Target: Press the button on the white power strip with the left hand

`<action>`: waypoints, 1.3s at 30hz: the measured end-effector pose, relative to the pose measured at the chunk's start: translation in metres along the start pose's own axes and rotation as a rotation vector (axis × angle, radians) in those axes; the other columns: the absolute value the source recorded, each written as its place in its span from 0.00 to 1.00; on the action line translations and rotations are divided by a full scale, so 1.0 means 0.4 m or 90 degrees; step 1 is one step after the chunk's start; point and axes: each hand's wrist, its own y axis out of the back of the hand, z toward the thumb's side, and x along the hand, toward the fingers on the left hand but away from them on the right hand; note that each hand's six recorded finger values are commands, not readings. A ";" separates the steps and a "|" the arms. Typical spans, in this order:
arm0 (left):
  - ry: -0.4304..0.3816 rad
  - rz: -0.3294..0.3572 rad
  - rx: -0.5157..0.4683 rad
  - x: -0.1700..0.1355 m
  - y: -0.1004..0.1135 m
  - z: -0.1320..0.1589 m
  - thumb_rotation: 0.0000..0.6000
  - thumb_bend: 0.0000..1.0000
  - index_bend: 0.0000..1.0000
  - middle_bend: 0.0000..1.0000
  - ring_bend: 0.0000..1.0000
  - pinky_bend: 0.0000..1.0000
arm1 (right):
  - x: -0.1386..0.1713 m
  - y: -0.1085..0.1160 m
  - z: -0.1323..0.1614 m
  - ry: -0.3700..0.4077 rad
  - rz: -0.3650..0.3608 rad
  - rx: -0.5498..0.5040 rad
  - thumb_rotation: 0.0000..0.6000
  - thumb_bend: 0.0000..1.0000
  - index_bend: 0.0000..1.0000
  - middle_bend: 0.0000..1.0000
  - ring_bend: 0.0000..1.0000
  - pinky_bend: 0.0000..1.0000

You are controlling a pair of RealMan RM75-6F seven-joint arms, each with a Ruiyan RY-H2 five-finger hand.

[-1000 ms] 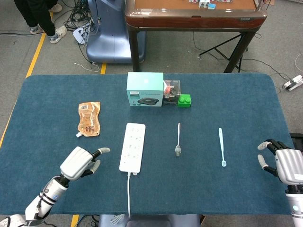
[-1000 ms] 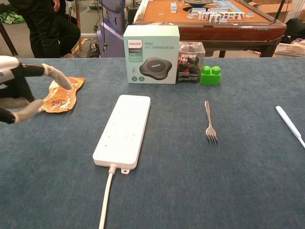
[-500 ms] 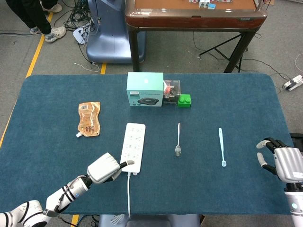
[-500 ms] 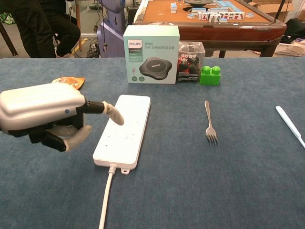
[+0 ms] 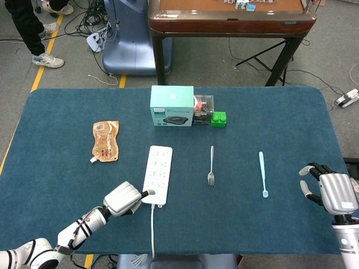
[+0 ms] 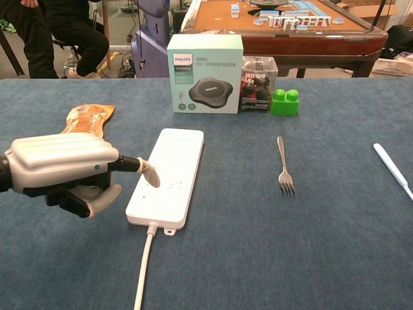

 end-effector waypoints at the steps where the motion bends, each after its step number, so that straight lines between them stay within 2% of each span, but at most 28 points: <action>1: 0.003 -0.003 -0.001 0.000 -0.003 -0.001 1.00 0.73 0.26 1.00 1.00 1.00 | -0.001 0.000 0.001 0.000 0.000 0.000 1.00 0.37 0.46 0.41 0.42 0.67; 17: 0.011 -0.008 -0.008 0.018 -0.020 0.005 1.00 0.73 0.26 1.00 1.00 1.00 | -0.009 -0.024 0.001 -0.002 0.012 -0.010 1.00 0.37 0.46 0.41 0.42 0.67; 39: 0.034 -0.043 -0.001 0.025 -0.056 0.001 1.00 0.73 0.23 1.00 1.00 1.00 | -0.010 -0.038 -0.005 -0.008 0.019 -0.019 1.00 0.37 0.46 0.41 0.42 0.67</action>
